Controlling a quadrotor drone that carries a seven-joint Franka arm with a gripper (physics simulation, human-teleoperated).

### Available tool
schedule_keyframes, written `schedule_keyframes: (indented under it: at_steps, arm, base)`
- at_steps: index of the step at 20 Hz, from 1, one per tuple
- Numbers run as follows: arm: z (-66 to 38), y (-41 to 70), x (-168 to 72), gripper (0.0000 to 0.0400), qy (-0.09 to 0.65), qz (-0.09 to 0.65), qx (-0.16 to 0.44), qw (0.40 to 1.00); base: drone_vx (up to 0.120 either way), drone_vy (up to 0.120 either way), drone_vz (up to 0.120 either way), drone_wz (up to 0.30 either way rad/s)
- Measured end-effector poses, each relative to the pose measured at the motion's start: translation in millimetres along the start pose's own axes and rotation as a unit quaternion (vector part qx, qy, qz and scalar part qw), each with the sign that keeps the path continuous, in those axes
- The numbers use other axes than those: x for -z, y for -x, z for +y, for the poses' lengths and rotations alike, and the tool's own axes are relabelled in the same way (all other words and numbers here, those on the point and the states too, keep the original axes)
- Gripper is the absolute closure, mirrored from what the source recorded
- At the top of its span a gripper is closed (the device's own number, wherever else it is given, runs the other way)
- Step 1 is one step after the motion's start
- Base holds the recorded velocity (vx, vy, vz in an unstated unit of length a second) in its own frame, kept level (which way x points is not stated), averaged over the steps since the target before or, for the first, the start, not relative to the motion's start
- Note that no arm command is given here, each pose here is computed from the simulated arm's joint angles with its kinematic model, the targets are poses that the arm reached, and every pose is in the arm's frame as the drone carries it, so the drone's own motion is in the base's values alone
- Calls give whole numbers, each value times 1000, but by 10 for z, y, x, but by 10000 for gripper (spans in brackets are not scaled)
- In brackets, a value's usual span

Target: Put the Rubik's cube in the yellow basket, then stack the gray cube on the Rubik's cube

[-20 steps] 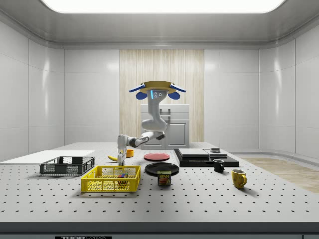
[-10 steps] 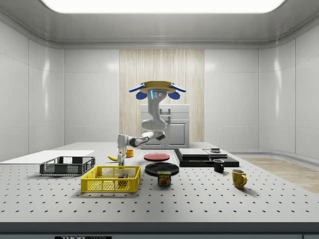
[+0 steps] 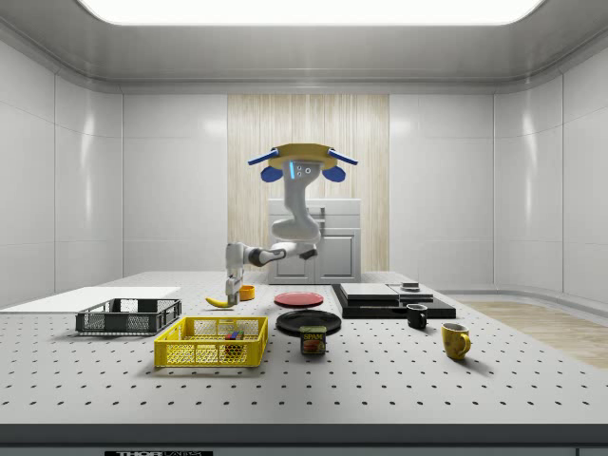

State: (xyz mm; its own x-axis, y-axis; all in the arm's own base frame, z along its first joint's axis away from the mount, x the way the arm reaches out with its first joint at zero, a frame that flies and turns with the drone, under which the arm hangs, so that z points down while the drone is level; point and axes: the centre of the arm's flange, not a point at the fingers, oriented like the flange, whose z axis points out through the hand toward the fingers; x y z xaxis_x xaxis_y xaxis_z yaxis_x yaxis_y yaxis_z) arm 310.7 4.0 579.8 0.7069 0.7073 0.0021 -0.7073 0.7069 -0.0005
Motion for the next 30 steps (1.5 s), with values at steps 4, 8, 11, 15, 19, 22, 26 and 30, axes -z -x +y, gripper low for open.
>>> schedule_keyframes:
  at_steps: [4, 8, 11, 15, 19, 22, 26, 30]
  arm:
    - [0, 0, 30, 150, 0, 0, 0, 1000]
    - [0, 0, 42, 150, 0, 0, 0, 1000]
    - [0, 0, 46, 150, 0, 0, 0, 1000]
    - [0, 0, 49, 150, 0, 0, 0, 1000]
    - [0, 0, 50, 150, 0, 0, 0, 1000]
    - [0, 0, 50, 150, 0, 0, 0, 1000]
    - [0, 0, 50, 150, 0, 0, 0, 1000]
    - [0, 0, 50, 150, 0, 0, 0, 1000]
  base:
    - [-120, 120, 120, 0]
    - [-110, 120, 0, 0]
    - [0, 120, 0, 0]
    - [0, 120, 0, 0]
    - [0, 120, 0, 0]
    - [0, 120, 0, 0]
    - [0, 120, 0, 0]
    - [0, 120, 0, 0]
